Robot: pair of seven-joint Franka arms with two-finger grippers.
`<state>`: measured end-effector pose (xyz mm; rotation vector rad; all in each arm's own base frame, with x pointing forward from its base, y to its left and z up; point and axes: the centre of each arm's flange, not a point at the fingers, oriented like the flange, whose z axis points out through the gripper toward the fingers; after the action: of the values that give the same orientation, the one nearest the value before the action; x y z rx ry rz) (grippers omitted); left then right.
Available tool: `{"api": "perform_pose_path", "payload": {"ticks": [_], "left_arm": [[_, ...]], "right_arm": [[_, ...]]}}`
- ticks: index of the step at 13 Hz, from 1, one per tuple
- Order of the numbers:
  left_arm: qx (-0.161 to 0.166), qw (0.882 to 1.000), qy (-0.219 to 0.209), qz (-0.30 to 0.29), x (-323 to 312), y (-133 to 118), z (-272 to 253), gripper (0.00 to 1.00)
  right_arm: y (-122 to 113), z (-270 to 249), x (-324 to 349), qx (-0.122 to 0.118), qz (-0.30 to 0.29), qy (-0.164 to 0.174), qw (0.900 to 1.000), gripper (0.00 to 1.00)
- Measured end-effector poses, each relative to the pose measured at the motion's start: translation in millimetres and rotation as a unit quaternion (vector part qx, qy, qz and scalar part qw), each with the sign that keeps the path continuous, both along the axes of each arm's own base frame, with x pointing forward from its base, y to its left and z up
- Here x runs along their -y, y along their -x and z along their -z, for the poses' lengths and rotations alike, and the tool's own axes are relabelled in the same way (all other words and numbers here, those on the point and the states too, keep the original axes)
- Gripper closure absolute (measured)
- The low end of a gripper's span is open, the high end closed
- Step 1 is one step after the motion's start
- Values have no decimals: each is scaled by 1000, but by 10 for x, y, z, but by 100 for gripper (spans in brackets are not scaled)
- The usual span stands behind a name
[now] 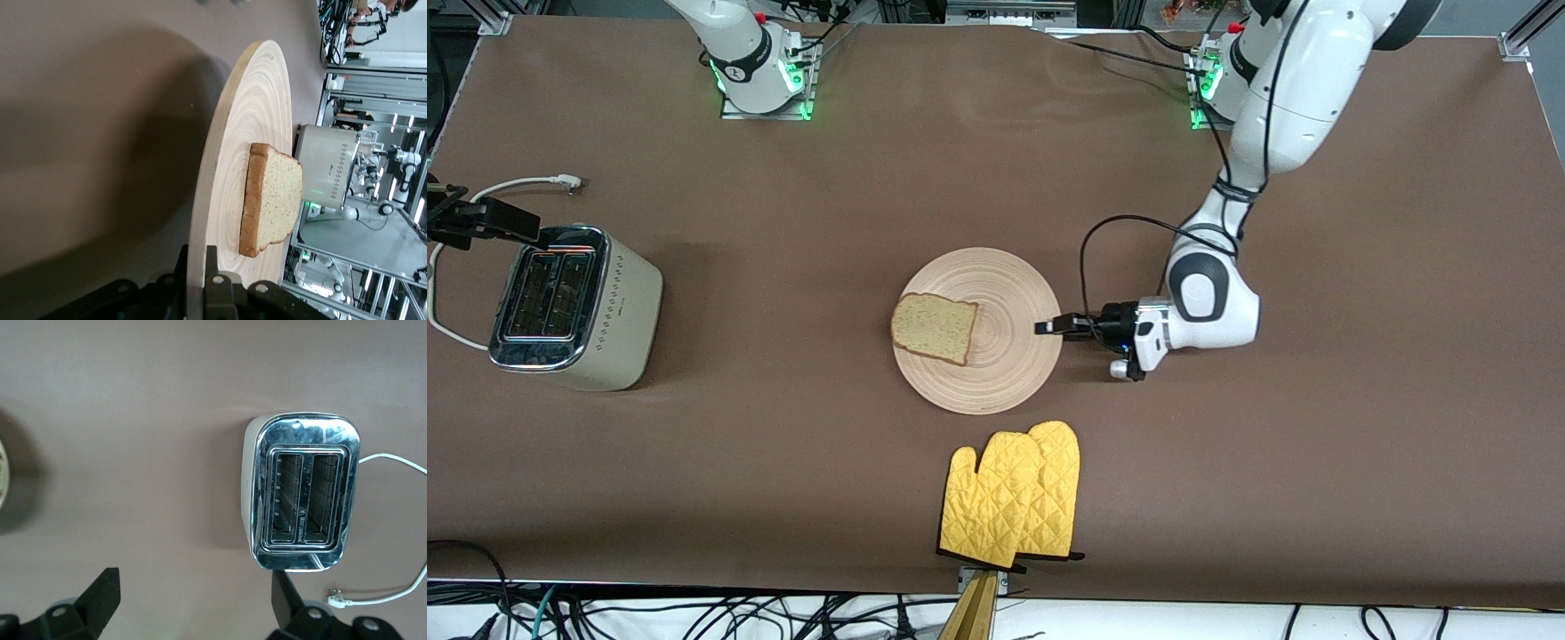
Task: Move plate and put bread in toaster
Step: 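Slide the wooden plate with the left gripper toward the toaster, then release the plate with the left gripper while the right gripper reaches the bread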
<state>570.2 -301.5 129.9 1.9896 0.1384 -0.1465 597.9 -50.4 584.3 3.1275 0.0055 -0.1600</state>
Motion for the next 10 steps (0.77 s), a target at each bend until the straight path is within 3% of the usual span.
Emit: {"api": "perform_pose_path", "payload": {"ticks": [4,10], "left_arm": [[-13,1000,-6,-8,409,283,104,91],[-20,1000,-7,-21,367,285,172,91]], "right_arm": [[-40,85,-23,-6,-2,0,1000,0],[-76,194,-79,-15,-6,-4,1000,0]]}}
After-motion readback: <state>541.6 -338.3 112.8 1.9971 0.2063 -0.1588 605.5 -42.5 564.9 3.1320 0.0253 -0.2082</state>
